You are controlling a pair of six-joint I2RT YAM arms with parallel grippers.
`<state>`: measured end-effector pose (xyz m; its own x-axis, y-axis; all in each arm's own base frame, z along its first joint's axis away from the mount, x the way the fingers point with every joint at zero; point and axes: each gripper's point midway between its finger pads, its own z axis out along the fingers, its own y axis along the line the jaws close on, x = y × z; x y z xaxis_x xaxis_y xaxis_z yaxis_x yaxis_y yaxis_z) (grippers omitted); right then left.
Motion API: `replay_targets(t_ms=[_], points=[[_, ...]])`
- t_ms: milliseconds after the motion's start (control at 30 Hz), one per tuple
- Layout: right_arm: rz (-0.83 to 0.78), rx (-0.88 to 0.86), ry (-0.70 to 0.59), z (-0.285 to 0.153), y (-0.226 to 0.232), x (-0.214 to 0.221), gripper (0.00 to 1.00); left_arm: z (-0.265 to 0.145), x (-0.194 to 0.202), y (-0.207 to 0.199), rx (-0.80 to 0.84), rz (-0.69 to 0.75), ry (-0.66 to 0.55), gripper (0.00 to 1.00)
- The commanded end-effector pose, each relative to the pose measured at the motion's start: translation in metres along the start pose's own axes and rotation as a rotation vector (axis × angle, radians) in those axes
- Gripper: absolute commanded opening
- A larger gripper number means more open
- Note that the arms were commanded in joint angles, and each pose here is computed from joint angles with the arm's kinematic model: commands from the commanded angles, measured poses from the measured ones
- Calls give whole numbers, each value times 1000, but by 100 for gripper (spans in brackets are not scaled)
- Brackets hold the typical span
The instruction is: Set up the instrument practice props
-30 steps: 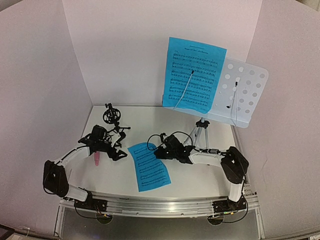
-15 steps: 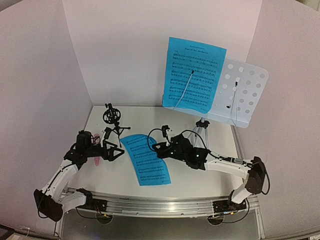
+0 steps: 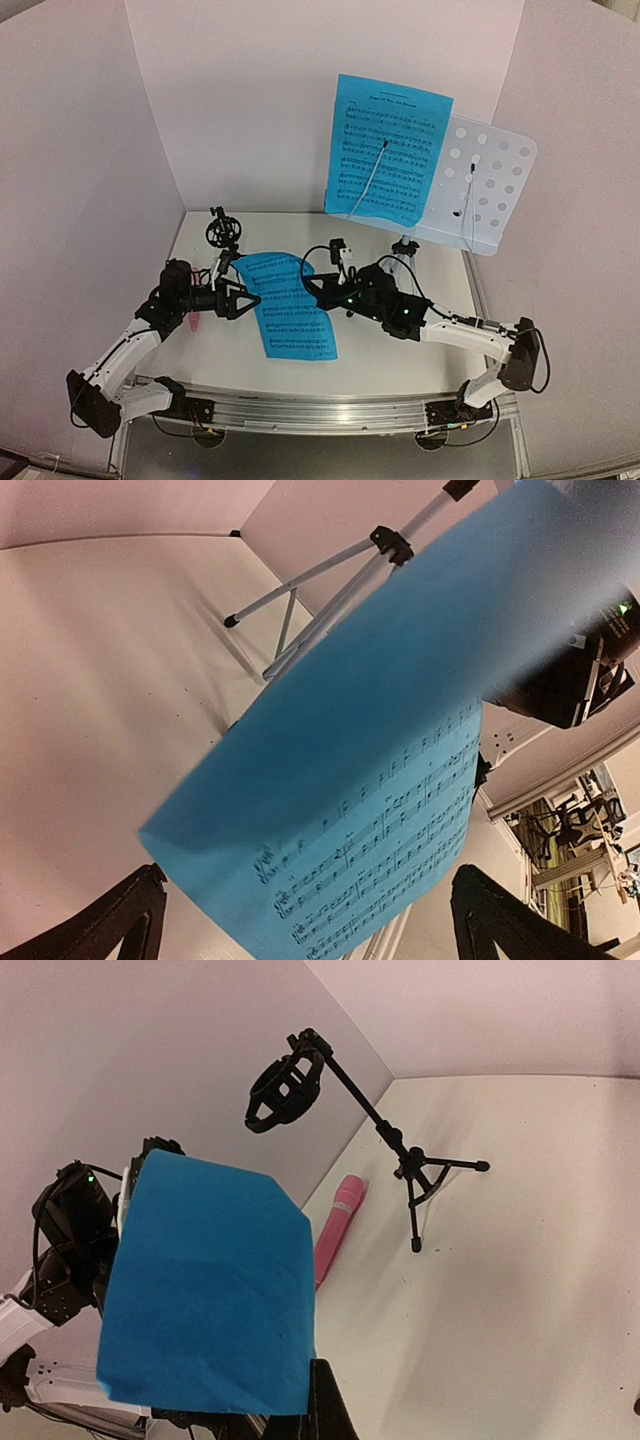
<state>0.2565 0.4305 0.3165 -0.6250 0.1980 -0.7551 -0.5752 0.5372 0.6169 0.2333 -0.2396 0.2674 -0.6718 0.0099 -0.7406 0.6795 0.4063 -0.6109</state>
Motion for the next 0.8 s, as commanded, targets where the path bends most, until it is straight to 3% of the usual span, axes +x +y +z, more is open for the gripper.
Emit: replay_targets(t_ms=[0, 33, 167, 233, 467, 767], points=[[-16, -114, -108, -19, 37, -38, 0, 2, -29, -26, 60, 70, -76, 99], [-16, -135, -118, -20, 41, -40, 0, 4, -31, -28, 65, 79, -80, 97], [-27, -186, -110, -20, 52, -40, 0, 10, -39, -29, 82, 87, -84, 69], [-35, -194, -109, -22, 54, -41, 0, 12, -45, -31, 86, 104, -92, 61], [-56, -172, -187, -56, 52, -58, 0, -1, -41, -20, -7, 213, -88, 77], [-64, -236, -161, -59, 66, -58, 0, 1, -54, -50, 164, 272, -122, 81]])
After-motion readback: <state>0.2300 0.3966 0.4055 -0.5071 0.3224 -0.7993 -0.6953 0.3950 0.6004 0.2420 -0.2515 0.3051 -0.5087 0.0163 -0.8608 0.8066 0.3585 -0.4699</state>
